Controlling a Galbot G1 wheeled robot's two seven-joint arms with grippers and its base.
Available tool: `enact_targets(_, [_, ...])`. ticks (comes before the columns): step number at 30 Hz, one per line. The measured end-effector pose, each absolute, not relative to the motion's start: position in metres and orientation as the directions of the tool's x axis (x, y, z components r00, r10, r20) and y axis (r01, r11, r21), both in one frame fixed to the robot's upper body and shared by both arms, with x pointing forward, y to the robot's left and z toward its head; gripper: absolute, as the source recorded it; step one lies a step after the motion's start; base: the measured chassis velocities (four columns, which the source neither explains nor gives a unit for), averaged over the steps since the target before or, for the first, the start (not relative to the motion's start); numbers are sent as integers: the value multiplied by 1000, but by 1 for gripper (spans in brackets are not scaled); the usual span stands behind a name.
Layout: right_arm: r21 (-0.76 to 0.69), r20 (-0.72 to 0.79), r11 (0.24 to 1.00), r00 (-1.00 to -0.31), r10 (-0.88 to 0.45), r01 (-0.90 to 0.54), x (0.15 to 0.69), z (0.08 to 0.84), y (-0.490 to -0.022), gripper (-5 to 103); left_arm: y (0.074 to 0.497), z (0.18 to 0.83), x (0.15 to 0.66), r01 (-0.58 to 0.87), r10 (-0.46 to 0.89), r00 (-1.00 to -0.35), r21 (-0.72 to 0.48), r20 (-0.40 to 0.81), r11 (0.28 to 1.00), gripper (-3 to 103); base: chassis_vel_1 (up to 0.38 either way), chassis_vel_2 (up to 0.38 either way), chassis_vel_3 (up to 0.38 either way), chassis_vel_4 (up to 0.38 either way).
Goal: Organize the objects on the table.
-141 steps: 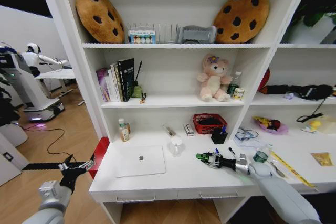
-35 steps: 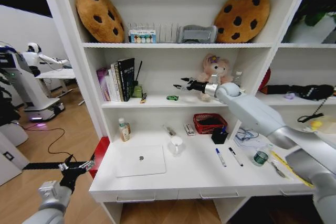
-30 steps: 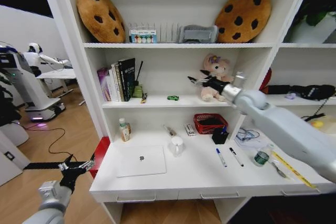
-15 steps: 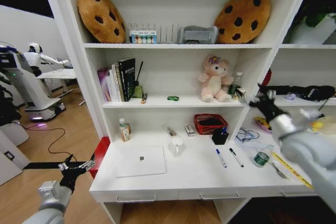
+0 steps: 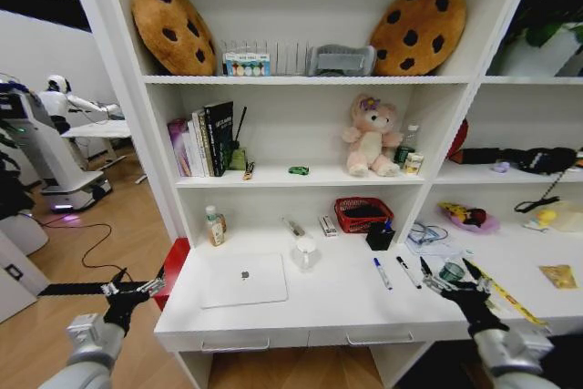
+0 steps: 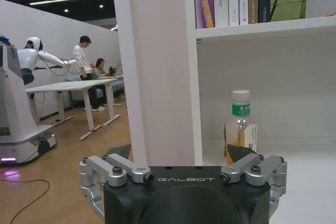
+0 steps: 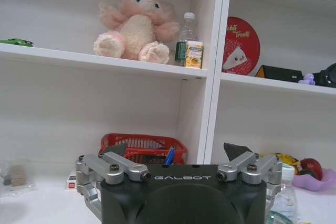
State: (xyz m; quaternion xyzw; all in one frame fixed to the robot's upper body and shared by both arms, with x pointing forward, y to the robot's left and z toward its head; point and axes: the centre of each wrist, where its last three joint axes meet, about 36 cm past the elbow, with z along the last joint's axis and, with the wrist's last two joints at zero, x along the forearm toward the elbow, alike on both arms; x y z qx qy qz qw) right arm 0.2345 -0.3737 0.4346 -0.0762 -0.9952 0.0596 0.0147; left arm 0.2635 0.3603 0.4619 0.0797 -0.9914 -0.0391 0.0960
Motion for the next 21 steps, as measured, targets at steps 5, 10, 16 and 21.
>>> enact_targets(5, [-77,46,988,-989,139,135,242,429,-357,100,360,462,263,-151,-166,-969,93,184,984,100,-84,-101,108,92])
enact_targets(10, [-66,67,991,-991,118,114,246,423,-354,100,360,462,263,-151,-166,-969,93,184,984,100,-153,-167,168,140])
enact_targets(16, [-31,93,996,-992,80,78,254,416,-341,100,360,462,263,-150,-165,-969,93,184,984,100,-172,-159,169,159])
enact_targets(21, [30,236,999,-971,32,40,282,412,-313,100,360,462,263,-150,-165,-969,93,184,984,100,-33,-60,26,40])
